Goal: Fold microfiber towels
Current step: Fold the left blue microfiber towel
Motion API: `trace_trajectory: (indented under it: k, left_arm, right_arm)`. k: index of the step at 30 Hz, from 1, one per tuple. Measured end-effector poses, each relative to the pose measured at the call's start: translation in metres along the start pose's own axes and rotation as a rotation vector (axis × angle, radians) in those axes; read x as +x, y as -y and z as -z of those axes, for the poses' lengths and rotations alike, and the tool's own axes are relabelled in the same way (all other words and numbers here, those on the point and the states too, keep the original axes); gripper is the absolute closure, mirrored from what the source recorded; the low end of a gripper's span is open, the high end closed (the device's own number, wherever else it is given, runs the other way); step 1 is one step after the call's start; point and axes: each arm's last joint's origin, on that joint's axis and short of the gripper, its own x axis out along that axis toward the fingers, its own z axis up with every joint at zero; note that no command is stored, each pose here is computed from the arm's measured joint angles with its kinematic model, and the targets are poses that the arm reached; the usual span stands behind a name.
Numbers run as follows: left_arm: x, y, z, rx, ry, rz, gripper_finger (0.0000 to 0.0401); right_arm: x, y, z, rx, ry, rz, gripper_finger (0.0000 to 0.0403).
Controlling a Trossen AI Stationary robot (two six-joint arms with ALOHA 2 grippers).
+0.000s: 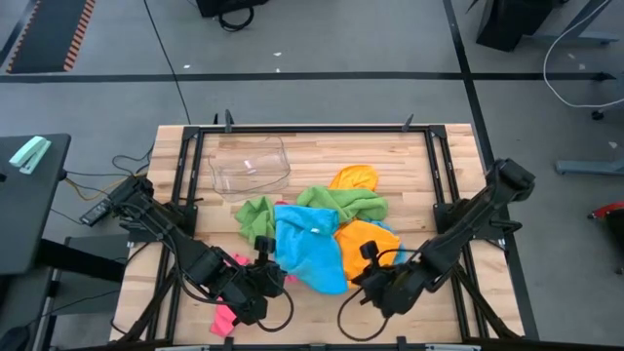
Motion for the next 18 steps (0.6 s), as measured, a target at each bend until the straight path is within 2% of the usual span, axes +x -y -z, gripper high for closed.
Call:
trace_trajectory:
  k: [10, 14, 18]
  left_arm:
    - [0.0, 0.0, 0.002, 0.01, -0.014, -0.004, 0.0391]
    - [0.0, 0.0, 0.002, 0.007, -0.014, -0.004, 0.0377]
    - [0.0, 0.0, 0.002, 0.007, -0.014, -0.004, 0.0383]
  right_arm:
    - [-0.024, 0.007, -0.004, 0.004, 0.06, -0.021, 0.0396]
    - [-0.027, 0.006, -0.003, -0.004, 0.054, -0.043, 0.0369]
    - [-0.022, 0.004, 0.001, -0.002, 0.017, -0.043, 0.0333]
